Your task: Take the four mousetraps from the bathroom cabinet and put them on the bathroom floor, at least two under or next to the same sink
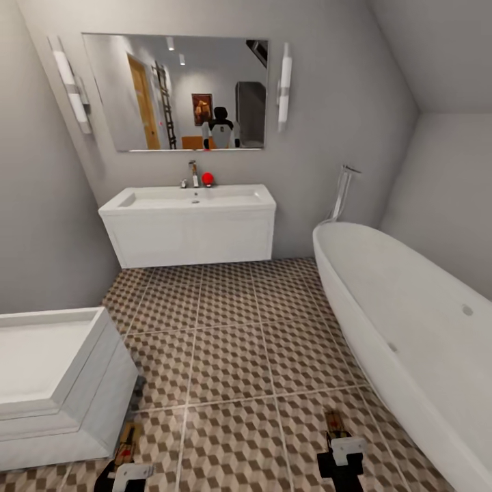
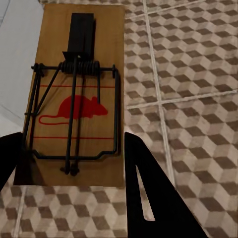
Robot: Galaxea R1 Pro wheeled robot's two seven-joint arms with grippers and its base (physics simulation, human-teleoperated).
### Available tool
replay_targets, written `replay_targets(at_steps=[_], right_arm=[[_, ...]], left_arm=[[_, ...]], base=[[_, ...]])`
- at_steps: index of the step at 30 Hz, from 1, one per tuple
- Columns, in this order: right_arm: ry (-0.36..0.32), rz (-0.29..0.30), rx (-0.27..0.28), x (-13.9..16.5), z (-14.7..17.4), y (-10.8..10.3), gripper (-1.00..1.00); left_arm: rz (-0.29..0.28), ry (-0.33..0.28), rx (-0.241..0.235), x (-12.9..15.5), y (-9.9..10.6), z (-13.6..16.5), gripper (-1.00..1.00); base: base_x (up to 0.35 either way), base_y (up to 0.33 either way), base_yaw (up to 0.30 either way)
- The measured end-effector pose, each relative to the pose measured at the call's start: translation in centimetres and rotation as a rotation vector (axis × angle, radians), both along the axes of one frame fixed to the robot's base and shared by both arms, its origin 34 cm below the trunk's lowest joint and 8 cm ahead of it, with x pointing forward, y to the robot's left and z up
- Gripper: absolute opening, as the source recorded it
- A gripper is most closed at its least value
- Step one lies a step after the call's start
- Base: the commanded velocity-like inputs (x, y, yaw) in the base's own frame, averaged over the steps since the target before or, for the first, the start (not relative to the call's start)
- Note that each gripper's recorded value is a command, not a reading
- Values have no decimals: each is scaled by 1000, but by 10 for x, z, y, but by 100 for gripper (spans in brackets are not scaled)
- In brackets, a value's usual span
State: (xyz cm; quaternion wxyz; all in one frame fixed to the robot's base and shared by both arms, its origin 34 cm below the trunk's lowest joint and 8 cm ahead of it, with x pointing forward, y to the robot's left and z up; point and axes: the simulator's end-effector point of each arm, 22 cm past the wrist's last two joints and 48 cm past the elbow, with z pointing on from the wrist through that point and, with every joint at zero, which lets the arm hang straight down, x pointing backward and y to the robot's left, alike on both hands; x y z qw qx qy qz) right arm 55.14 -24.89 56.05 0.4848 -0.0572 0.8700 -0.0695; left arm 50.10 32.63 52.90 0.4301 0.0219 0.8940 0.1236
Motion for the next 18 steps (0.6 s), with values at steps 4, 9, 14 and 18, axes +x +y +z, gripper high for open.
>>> replay_targets(at_steps=[4, 9, 14, 18], right_arm=[[0, 0, -1, 0, 0, 0, -100], [0, 0, -1, 0, 0, 0, -100], [0, 0, -1, 0, 0, 0, -100], [0, 1, -1, 0, 0, -1, -100]], left_arm=[[0, 0, 0, 0, 0, 0, -100], [0, 0, 0, 0, 0, 0, -100], [0, 0, 0, 0, 0, 0, -100], [0, 1, 0, 0, 0, 0, -100]], base=[[336, 0, 136], [336, 0, 116], [336, -23, 22], [336, -66, 4]])
